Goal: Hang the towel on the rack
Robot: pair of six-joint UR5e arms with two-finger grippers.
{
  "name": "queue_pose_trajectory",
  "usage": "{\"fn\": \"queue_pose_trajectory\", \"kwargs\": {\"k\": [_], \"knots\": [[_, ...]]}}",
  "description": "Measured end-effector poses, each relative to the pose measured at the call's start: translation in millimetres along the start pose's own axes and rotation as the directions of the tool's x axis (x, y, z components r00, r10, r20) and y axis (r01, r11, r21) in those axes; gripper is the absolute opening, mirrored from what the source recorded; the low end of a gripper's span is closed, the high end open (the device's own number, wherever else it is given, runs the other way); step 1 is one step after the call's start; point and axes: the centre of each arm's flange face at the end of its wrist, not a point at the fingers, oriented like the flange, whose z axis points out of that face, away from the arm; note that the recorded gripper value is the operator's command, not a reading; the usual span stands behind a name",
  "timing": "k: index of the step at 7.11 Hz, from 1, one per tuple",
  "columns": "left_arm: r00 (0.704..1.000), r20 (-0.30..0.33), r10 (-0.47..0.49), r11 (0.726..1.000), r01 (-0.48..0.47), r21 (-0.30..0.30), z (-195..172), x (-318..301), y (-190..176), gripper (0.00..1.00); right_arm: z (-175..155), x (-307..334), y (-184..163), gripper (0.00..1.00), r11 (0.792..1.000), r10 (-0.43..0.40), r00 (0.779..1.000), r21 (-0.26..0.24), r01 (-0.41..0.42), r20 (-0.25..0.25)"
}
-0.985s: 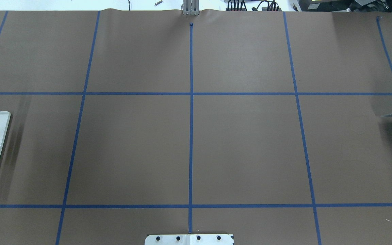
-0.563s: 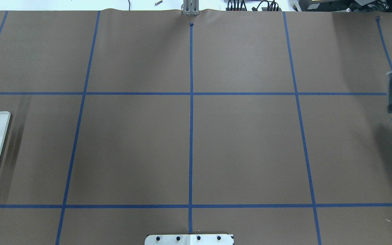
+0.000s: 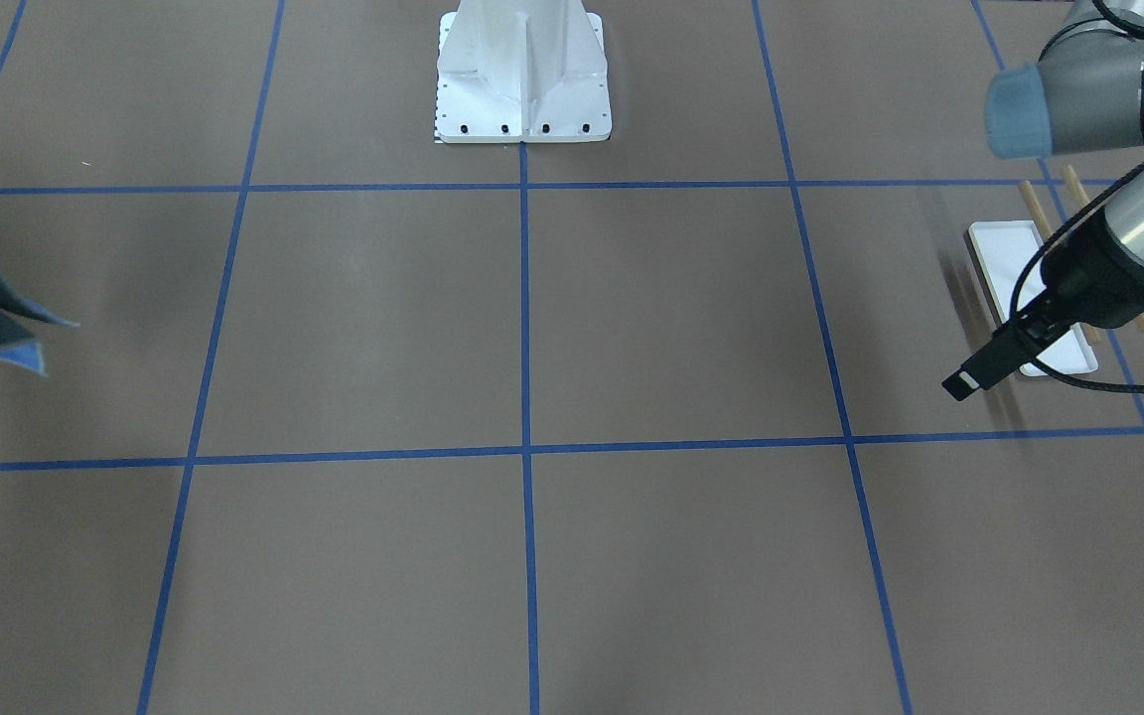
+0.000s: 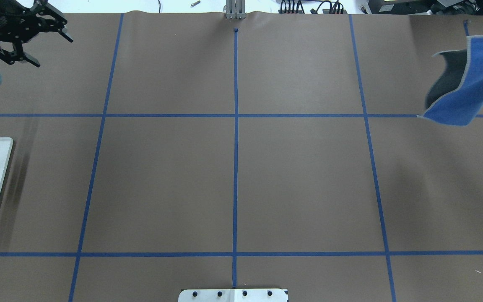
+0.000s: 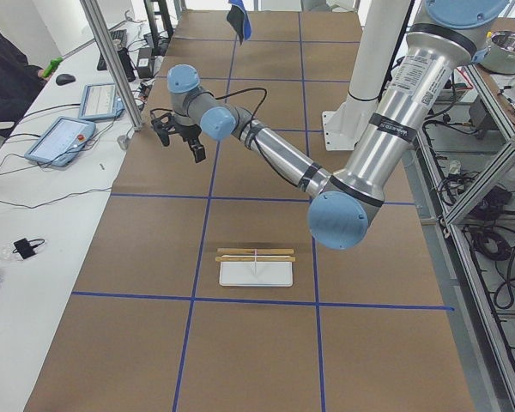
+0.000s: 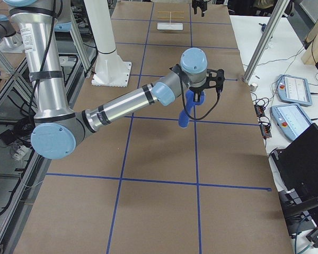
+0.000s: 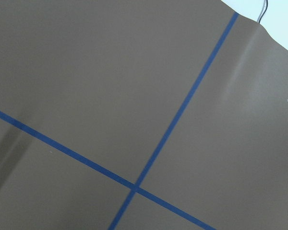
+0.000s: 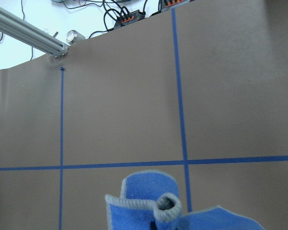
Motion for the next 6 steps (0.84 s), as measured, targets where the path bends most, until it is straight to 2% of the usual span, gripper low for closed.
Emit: {"fn": "queue_pose_trajectory", "kwargs": {"k": [2,4,6], "knots": [[0.991,-0.032,-0.131,0.991,0.129,-0.046,4,57,47,0.98,26,-76,22,0.0,0.99,-0.133,0.991,0.05,0.134,-0.023],[0.961,-0.039,-0.273,0.956,0.266,-0.126,7,109,105,0.98,62,-123,52,0.0,0.962,-0.239,0.968,0.113,0.247,-0.079],[0.939,-0.032,-0.341,0.926,0.33,-0.184,6,143,150,0.98,104,-179,79,0.0,0.931,-0.303,0.948,0.18,0.317,-0.1]]}}
